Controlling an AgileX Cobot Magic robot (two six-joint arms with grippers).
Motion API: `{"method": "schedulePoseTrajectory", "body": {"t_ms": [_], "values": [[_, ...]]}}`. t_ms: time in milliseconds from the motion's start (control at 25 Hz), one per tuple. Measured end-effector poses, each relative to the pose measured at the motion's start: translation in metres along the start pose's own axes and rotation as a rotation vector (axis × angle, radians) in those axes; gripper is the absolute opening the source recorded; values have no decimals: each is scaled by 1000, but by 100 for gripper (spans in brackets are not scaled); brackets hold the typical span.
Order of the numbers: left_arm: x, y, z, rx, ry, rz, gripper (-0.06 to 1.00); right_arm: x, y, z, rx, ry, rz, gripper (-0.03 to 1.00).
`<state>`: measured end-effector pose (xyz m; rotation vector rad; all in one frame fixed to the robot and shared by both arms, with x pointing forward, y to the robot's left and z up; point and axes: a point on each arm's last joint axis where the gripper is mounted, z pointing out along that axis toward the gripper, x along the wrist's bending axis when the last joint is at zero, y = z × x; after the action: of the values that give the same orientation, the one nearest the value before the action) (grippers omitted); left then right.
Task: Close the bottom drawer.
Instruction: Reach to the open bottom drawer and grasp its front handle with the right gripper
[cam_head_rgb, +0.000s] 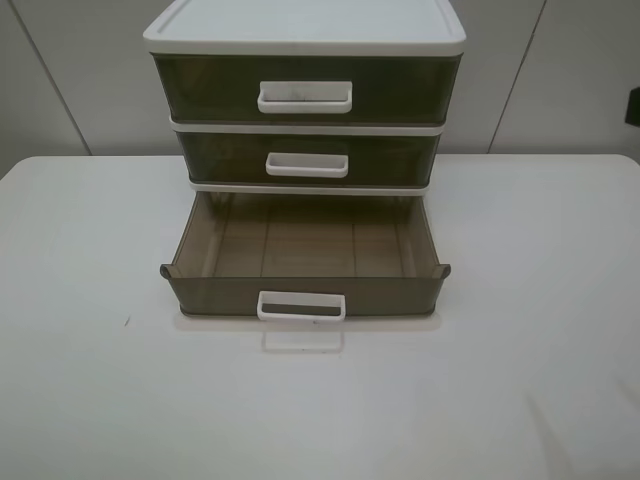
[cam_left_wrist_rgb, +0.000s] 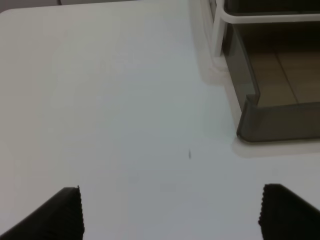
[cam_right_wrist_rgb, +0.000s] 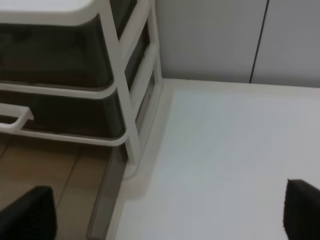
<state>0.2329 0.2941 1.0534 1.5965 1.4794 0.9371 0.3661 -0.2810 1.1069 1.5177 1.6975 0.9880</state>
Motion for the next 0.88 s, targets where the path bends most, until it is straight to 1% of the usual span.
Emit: {"method": "schedulePoseTrajectory", "body": {"t_ms": [120, 160, 280, 400, 520, 680, 720, 800, 840, 880], "values": [[0, 0, 0, 0, 0, 0, 72, 1, -7, 11, 20, 13, 18, 79], [0, 0, 0, 0, 0, 0, 72, 2, -13, 18, 39, 26, 39, 79], [0, 0, 0, 0, 0, 0, 72, 10, -32, 44, 45, 85, 106, 79], [0, 0, 0, 0, 0, 0, 72, 30, -47, 67, 55, 178, 98, 79], [0, 0, 0, 0, 0, 0, 72, 59, -52, 82, 61, 297, 27, 79], [0, 0, 0, 0, 0, 0, 72, 96, -63, 94, 74, 422, -53, 78], [0, 0, 0, 0, 0, 0, 72, 104, -66, 95, 83, 447, -69, 75], [0, 0, 0, 0, 0, 0, 72, 117, -73, 98, 99, 486, -86, 64], [0, 0, 0, 0, 0, 0, 72, 121, -75, 99, 108, 495, -80, 54], [0, 0, 0, 0, 0, 0, 72, 124, -78, 101, 123, 501, -77, 43]]}}
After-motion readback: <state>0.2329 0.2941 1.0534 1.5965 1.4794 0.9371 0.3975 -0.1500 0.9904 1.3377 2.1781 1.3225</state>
